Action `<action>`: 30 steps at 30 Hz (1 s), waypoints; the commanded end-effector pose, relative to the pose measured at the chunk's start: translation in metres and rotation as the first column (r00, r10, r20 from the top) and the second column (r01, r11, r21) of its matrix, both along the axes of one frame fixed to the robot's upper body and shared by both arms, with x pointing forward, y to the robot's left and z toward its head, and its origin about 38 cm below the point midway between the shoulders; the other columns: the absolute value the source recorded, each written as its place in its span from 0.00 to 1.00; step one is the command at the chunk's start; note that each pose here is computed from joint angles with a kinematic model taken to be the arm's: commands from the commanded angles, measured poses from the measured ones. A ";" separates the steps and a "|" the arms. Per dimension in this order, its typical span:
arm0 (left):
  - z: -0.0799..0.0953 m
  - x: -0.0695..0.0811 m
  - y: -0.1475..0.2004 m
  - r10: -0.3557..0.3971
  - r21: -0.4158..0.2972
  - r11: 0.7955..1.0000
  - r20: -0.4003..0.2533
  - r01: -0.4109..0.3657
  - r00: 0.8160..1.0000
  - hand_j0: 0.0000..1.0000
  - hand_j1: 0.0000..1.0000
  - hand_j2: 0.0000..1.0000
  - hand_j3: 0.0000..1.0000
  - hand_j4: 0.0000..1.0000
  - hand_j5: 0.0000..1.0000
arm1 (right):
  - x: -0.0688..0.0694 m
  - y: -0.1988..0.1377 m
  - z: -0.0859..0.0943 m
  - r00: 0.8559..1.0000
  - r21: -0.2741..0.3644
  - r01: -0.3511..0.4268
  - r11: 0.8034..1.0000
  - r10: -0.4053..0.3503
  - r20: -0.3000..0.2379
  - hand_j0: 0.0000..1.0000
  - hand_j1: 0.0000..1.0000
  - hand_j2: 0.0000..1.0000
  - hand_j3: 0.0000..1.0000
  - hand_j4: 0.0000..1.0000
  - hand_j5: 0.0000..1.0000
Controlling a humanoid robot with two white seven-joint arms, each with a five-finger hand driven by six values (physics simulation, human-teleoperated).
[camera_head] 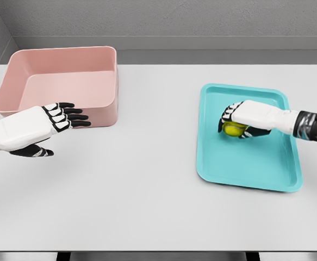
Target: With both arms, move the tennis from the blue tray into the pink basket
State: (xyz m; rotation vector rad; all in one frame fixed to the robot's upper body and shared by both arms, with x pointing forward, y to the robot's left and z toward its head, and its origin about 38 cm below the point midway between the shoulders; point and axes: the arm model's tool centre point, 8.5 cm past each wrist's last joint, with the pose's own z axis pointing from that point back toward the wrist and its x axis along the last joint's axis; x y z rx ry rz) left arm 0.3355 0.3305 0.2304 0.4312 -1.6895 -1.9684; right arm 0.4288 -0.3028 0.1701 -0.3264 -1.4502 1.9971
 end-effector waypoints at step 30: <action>0.001 0.000 0.001 0.002 -0.004 1.000 -0.003 -0.002 1.000 1.00 1.00 1.00 1.00 1.00 1.00 | -0.041 0.124 0.049 0.928 0.004 -0.331 0.944 0.325 0.183 0.47 0.47 0.47 0.47 0.47 0.47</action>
